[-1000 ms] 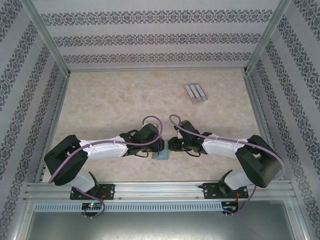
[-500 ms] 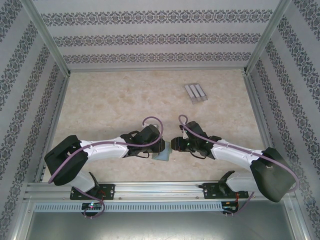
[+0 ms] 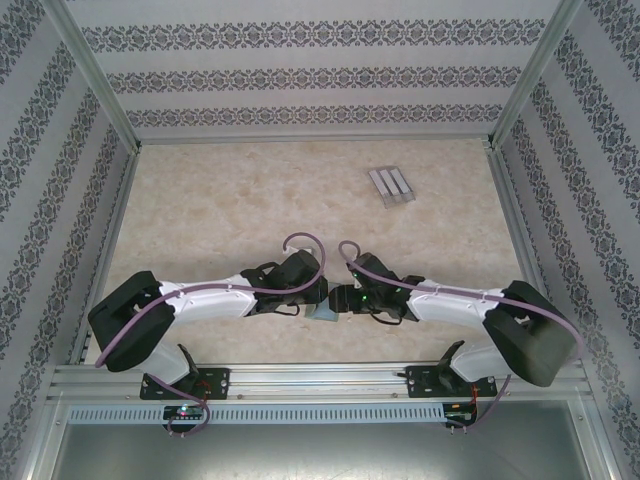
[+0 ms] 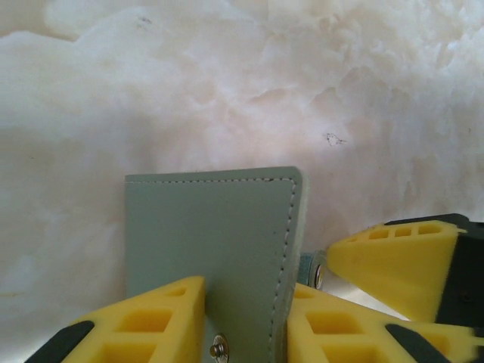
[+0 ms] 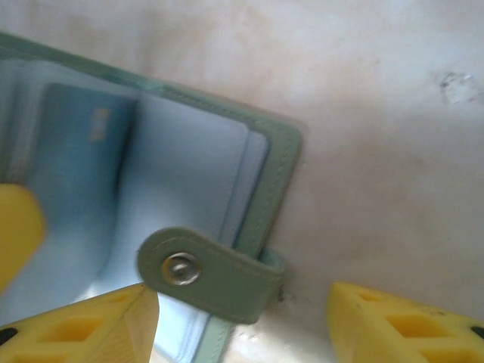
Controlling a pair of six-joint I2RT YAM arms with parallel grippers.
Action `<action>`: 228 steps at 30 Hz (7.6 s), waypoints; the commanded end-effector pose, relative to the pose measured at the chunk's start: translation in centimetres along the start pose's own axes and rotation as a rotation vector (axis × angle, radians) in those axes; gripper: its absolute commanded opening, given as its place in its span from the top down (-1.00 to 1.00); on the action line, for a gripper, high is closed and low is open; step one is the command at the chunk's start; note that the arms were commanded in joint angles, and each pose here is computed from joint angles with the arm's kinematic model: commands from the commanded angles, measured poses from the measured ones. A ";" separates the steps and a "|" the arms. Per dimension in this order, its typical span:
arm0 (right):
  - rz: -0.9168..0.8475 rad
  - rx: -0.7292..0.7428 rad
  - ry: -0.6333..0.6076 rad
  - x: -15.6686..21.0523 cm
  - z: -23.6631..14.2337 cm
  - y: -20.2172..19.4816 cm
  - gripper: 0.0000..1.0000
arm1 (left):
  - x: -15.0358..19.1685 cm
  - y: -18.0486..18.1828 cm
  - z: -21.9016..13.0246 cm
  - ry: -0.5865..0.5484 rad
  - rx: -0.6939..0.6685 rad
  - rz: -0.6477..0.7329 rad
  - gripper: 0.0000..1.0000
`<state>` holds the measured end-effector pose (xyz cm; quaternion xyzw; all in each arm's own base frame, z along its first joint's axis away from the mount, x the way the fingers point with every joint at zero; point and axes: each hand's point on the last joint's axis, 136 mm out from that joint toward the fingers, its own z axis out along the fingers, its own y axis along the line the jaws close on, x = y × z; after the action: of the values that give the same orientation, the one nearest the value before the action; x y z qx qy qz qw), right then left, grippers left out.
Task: Put the credit cards into the card holder
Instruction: Close the card holder at the center of the table, then press the button on the card holder.
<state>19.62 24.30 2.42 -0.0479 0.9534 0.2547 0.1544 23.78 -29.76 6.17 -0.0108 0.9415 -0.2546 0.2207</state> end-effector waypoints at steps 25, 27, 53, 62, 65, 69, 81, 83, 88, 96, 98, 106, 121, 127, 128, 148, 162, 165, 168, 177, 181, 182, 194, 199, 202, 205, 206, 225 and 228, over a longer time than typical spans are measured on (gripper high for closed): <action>0.114 -0.009 -0.181 -2.9 -4.0 -1.9 0.14 | 1.4 -1.3 1.1 0.045 0.066 -0.002 0.50; 0.105 -0.034 -0.186 -3.2 -4.3 -1.1 0.02 | 1.4 -0.9 1.2 0.036 0.055 -0.004 0.51; -0.036 0.240 -0.227 -3.3 -1.8 -1.5 0.01 | 0.7 1.0 -1.2 -0.047 0.046 -0.059 0.51; -0.025 0.193 -0.228 -3.1 -2.5 -0.9 0.23 | 0.5 0.4 -1.6 -0.059 0.091 -0.070 0.26; 0.002 0.153 -0.219 -2.7 -2.2 -0.7 0.46 | 0.5 0.2 -1.9 -0.060 0.104 -0.067 0.19; 0.031 0.113 -0.199 -2.3 -2.1 -0.2 0.62 | 0.5 0.0 -2.4 -0.056 0.116 -0.066 0.17; 0.106 0.037 -0.179 -1.8 -2.0 0.8 0.89 | 1.2 1.1 -3.5 -0.034 0.088 -0.040 0.08; 0.104 0.033 -0.177 -1.8 -2.0 0.8 0.91 | 1.4 1.8 -3.6 -0.033 0.077 -0.041 0.14; 0.117 0.004 -0.189 -2.1 -2.4 0.8 0.97 | 2.1 3.1 -3.7 0.002 0.052 -0.020 0.53; 0.161 -0.052 -0.182 -3.2 -2.8 0.7 1.00 | 2.9 2.6 -1.7 0.080 0.036 0.017 0.49; 0.170 -0.065 -0.185 -3.5 -2.9 0.8 1.00 | 3.3 2.1 -0.6 0.112 0.051 0.019 0.48; 0.140 -0.073 -0.181 -4.5 -3.0 1.3 1.00 | 4.8 2.4 2.4 0.191 0.038 -0.016 0.45; 0.113 -0.096 -0.095 -4.9 -0.3 2.5 1.00 | 4.4 2.2 1.5 0.167 0.055 -0.057 0.50; 0.120 -0.125 -0.083 -4.8 -0.1 2.9 1.00 | 4.3 2.5 1.5 0.153 0.040 -0.056 0.50; 0.118 -0.126 -0.083 -4.8 0.0 2.9 1.00 | 4.4 2.5 1.6 0.159 0.036 -0.055 0.50; 0.149 -0.172 -0.033 -4.4 1.3 3.1 1.00 | 4.3 3.1 1.8 0.145 0.015 -0.077 0.61; -0.019 -0.005 -0.129 -2.9 2.4 -0.2 1.00 | 4.0 3.0 1.4 0.129 0.037 -0.108 0.64; -0.076 0.012 -0.166 -2.4 2.2 -0.2 1.00 | 3.7 3.2 1.1 0.117 0.049 -0.132 0.64; -0.150 0.047 -0.207 -1.9 1.9 -0.6 1.00 | 3.4 3.9 1.0 0.109 0.051 -0.162 0.63; -0.270 0.116 -0.232 -0.5 4.2 -2.3 1.00 | 2.2 5.6 0.8 0.117 0.086 -0.235 0.63; -0.246 0.034 -0.233 -0.9 4.5 -0.4 1.00 | 0.9 6.5 0.0 0.093 0.078 -0.240 0.62; -0.245 0.017 -0.239 -1.3 4.3 0.1 1.00 | 0.6 7.0 -0.2 0.086 0.072 -0.245 0.62; -0.174 -0.194 -0.225 -6.2 1.7 2.8 1.00 | -3.5 11.5 -2.6 -0.037 -0.025 -0.213 0.55; -0.162 -0.281 -0.184 -6.4 1.8 4.0 1.00 | -3.5 11.6 -2.3 -0.022 -0.035 -0.199 0.55; -0.168 -0.275 -0.200 -6.7 1.6 4.0 1.00 | -3.2 11.5 -1.9 -0.010 -0.021 -0.209 0.55; -0.178 -0.248 -0.204 -6.7 1.7 3.5 1.00 | -2.7 11.3 -1.5 0.008 0.005 -0.222 0.55; -0.183 -0.239 -0.204 -6.7 1.8 3.3 1.00 | -2.4 11.3 -1.4 0.015 0.008 -0.226 0.55; -0.173 -0.245 -0.279 -8.1 0.7 3.8 1.00 | -0.9 11.9 -0.5 0.052 0.024 -0.240 0.42; -0.174 -0.247 -0.280 -8.2 0.8 3.9 1.00 | -0.9 11.9 -0.5 0.052 0.021 -0.234 0.32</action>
<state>26.00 27.91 4.93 -0.1159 0.8855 0.3549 0.2767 25.78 -19.27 2.20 -0.1150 0.9329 -0.2950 0.1716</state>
